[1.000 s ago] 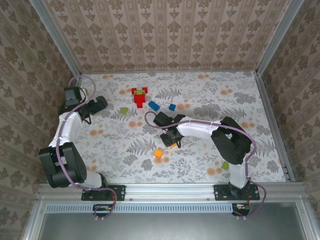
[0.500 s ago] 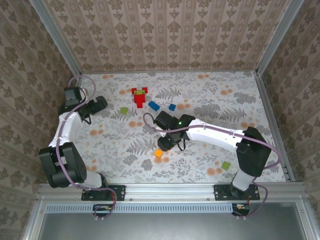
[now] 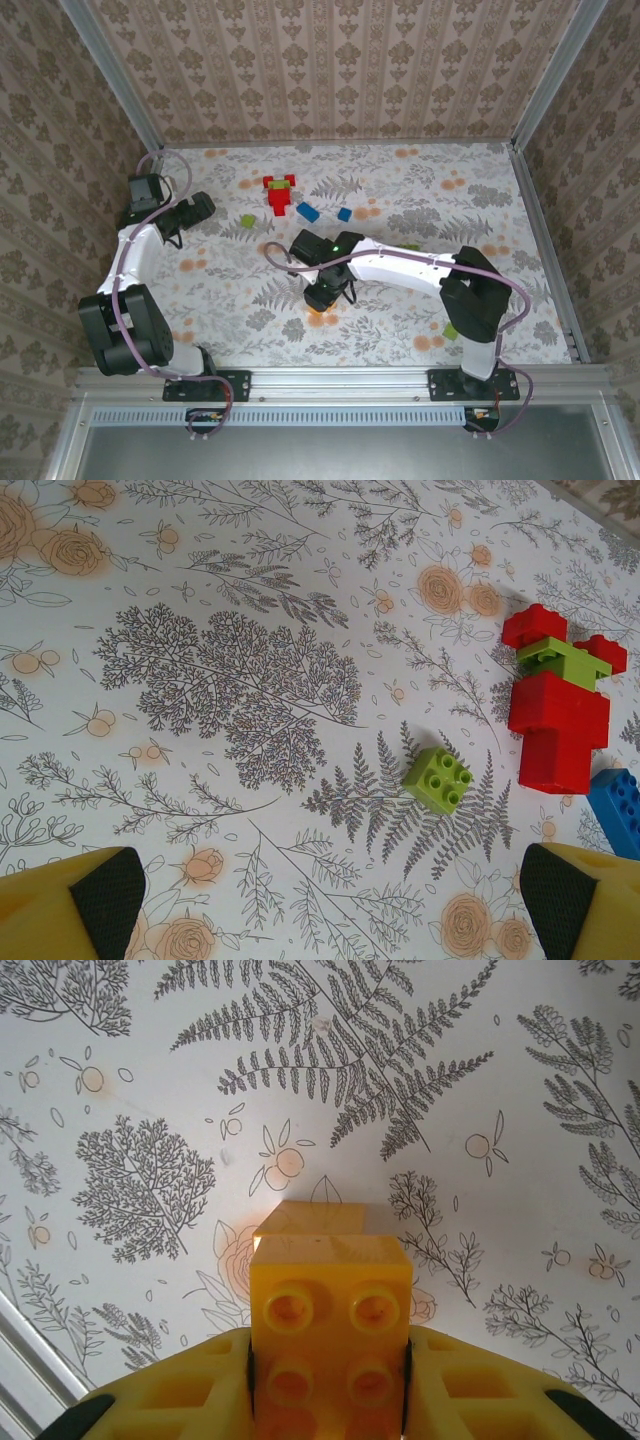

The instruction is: Assemble a carrot with lego

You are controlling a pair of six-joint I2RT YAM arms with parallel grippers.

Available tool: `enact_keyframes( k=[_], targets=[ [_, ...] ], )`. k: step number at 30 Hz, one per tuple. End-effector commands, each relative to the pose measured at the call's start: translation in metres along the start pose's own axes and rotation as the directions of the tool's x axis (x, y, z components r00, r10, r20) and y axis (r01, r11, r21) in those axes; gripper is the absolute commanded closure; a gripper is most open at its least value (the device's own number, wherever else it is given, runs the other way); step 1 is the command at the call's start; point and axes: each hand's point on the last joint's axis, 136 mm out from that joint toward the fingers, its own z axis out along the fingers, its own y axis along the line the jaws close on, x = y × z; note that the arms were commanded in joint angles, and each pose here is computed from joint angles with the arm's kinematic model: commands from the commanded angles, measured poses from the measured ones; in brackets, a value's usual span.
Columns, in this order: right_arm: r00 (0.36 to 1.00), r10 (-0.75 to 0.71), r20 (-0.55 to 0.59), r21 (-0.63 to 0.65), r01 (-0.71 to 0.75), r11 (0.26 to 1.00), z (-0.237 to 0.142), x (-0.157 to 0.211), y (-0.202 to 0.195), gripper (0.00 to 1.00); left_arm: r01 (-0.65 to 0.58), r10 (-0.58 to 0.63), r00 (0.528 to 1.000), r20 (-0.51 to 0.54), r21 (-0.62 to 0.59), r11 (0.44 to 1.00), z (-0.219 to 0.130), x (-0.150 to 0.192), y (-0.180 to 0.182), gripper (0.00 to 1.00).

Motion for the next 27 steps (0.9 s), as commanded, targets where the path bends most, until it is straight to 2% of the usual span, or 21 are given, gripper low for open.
enact_keyframes(
  k=[1,16,27],
  targets=[
    [0.999,-0.032,-0.021,0.011,0.032,0.999,0.005,-0.003,-0.002,0.65,-0.030,0.030,1.000,0.010,0.010,0.999,-0.005,-0.007,-0.007,0.00],
    [0.999,-0.038,-0.033,0.002,0.038,0.999,0.021,-0.004,-0.002,0.65,-0.034,0.034,0.999,0.008,0.013,0.999,-0.005,-0.007,-0.007,0.00],
    [1.000,-0.020,0.015,-0.023,0.020,1.000,0.006,-0.007,-0.002,0.66,-0.038,0.038,0.999,0.010,0.014,0.999,-0.006,-0.007,-0.008,0.00]
  ],
)
